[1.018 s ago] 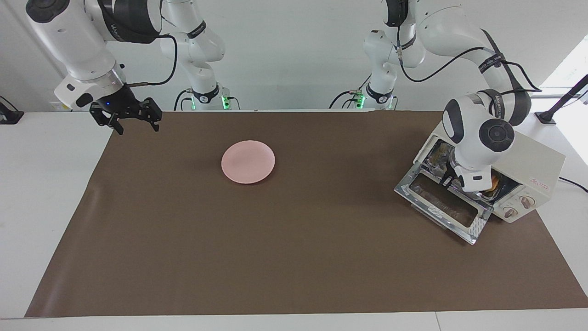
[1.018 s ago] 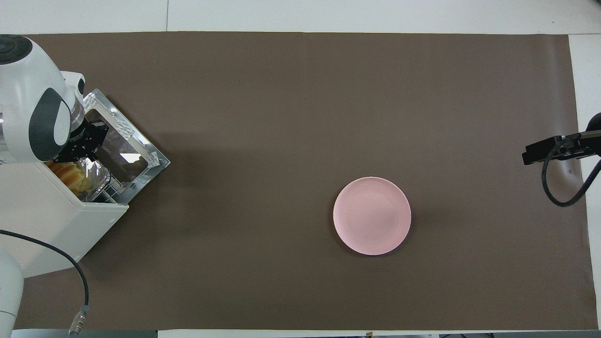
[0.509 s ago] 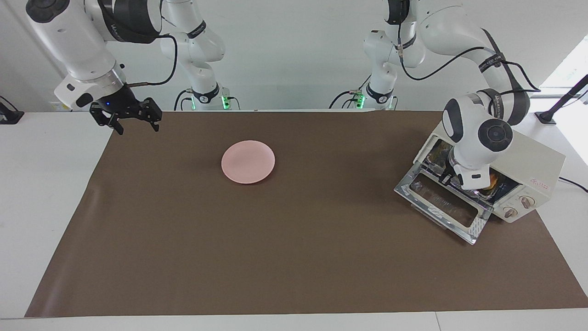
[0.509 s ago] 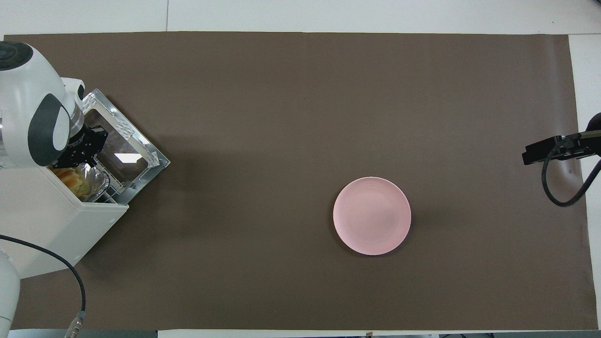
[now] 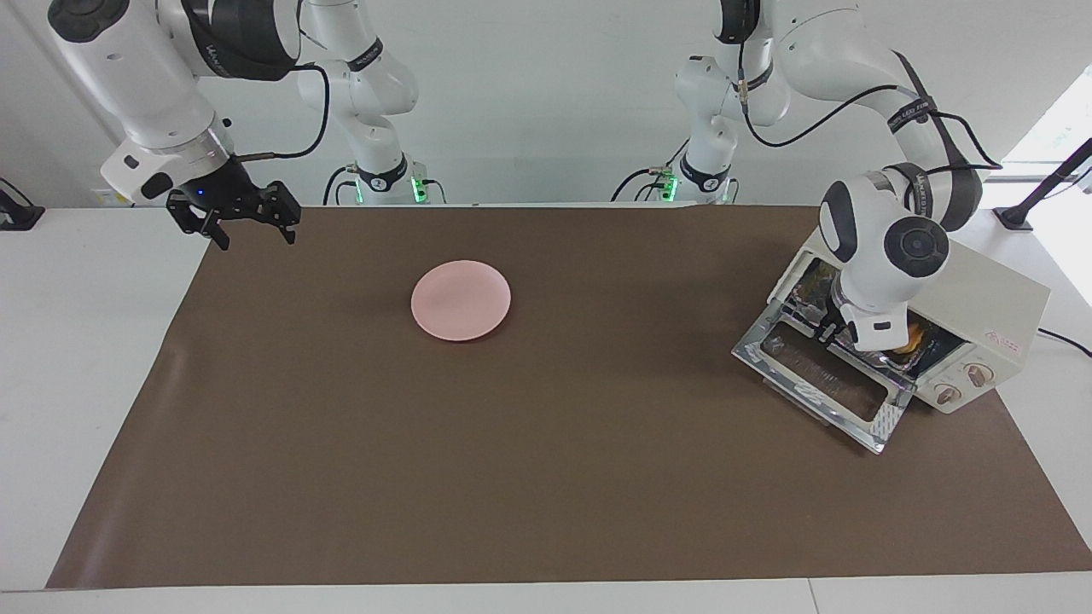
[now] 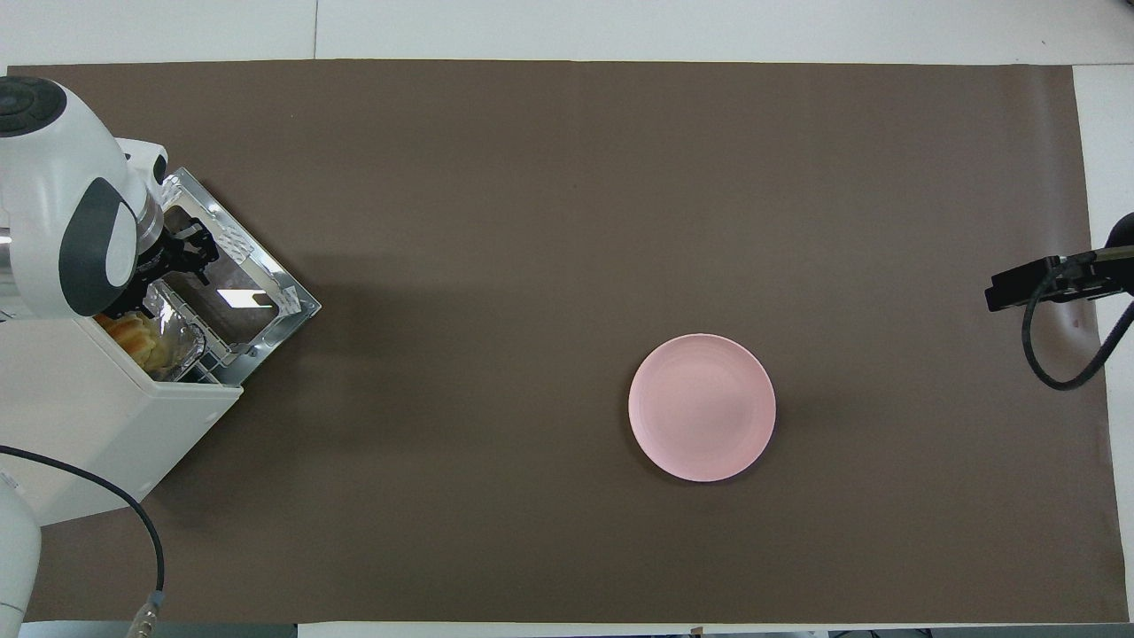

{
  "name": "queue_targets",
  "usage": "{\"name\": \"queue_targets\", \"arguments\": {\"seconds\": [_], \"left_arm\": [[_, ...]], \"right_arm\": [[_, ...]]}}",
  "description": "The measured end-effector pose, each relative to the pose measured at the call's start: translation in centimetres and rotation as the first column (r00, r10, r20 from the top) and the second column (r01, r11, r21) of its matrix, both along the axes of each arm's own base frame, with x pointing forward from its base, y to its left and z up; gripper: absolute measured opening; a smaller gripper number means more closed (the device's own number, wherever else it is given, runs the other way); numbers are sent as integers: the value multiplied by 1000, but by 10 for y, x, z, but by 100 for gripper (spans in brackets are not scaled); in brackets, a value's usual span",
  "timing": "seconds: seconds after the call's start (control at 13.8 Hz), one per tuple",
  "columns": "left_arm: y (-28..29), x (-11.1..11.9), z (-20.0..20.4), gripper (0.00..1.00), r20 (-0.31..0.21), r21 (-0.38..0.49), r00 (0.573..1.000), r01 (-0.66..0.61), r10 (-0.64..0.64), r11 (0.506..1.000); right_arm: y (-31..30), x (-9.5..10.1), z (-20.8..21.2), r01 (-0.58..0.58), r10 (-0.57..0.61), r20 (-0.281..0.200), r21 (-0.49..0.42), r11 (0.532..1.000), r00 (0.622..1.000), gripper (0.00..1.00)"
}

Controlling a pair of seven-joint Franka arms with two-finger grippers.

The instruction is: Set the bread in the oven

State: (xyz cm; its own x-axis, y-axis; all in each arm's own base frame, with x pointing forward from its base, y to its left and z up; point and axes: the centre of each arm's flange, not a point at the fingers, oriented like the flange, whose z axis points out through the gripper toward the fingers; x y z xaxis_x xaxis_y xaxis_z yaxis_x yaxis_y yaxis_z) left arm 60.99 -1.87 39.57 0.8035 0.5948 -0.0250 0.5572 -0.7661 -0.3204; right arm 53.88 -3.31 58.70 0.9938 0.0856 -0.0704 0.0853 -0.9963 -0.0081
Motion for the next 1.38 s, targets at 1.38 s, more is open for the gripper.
{"name": "queue_targets", "arguments": {"seconds": [1.38], "left_arm": [[-25,-57,163,100,17,-326,821,544,-570,773]], "right_arm": [[0,0,0,0,0,0,0,1000,1000,100]]}}
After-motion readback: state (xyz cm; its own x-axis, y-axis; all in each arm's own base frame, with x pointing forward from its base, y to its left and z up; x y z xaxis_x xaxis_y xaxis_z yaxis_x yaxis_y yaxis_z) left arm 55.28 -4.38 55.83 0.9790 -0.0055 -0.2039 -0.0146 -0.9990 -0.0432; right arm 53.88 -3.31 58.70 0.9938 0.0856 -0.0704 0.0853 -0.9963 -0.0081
